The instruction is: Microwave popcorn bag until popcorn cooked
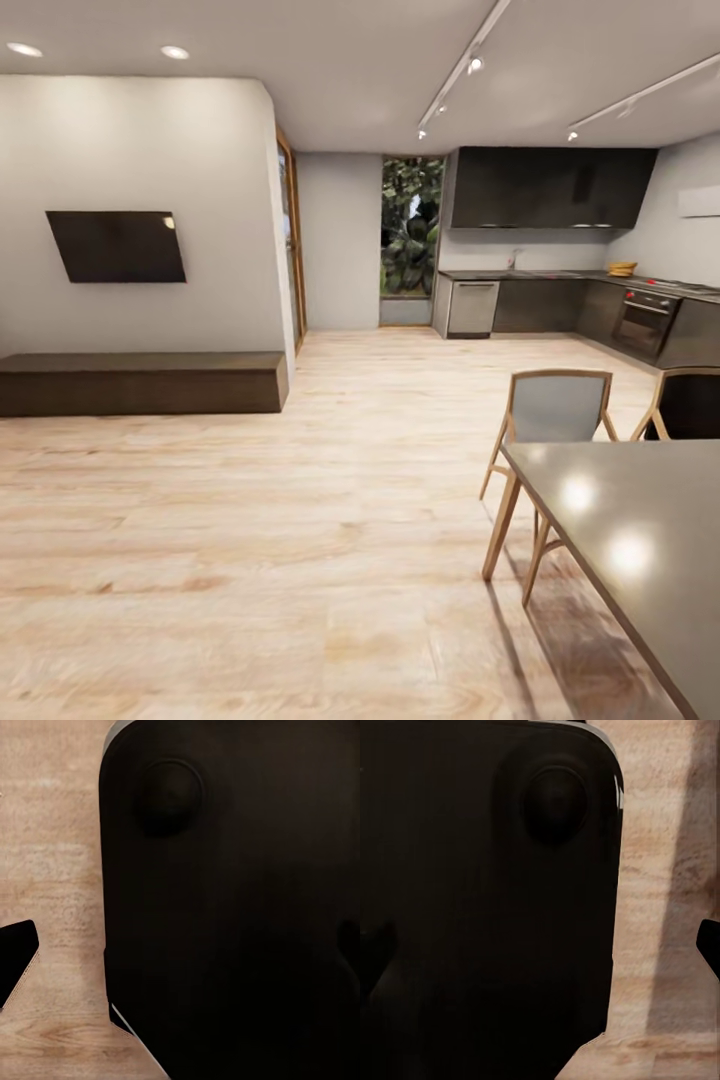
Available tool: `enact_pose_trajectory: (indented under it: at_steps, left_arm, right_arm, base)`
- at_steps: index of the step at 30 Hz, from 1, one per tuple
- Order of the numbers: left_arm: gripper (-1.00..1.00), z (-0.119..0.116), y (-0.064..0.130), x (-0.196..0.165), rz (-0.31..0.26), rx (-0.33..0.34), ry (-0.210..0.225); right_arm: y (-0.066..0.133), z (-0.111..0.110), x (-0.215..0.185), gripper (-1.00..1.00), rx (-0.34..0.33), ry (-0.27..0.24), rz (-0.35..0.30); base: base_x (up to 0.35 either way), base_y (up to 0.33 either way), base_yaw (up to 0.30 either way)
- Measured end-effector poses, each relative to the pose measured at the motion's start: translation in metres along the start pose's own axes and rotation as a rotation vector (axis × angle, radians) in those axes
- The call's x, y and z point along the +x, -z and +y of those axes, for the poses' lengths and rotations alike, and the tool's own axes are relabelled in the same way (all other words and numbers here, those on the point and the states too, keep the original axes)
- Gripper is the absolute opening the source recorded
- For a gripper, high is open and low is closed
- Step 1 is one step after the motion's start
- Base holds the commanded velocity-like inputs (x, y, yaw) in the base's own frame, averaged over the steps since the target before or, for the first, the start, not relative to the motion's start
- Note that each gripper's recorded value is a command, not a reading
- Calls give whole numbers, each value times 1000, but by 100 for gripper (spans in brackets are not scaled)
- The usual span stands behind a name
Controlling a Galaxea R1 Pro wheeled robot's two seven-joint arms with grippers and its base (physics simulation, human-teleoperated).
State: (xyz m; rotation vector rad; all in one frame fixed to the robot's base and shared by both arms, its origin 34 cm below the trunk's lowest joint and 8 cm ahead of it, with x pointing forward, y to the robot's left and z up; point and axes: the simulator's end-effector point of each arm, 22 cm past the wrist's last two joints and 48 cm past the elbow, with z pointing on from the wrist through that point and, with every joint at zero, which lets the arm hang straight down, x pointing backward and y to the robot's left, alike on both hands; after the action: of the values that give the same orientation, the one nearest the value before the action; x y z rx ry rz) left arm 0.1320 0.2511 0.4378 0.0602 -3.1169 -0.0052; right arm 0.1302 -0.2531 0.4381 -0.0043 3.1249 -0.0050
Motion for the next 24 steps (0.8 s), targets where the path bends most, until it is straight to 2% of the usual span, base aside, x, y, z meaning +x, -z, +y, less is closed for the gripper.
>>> enact_pose_trajectory:
  at_steps: [24]
  left_arm:
    - [100, 1, 0, 0, 1, -2, 5]
  right_arm:
    - [0, -3, 0, 100, 7, 15, -2]
  base:
    - [321, 0, 0]
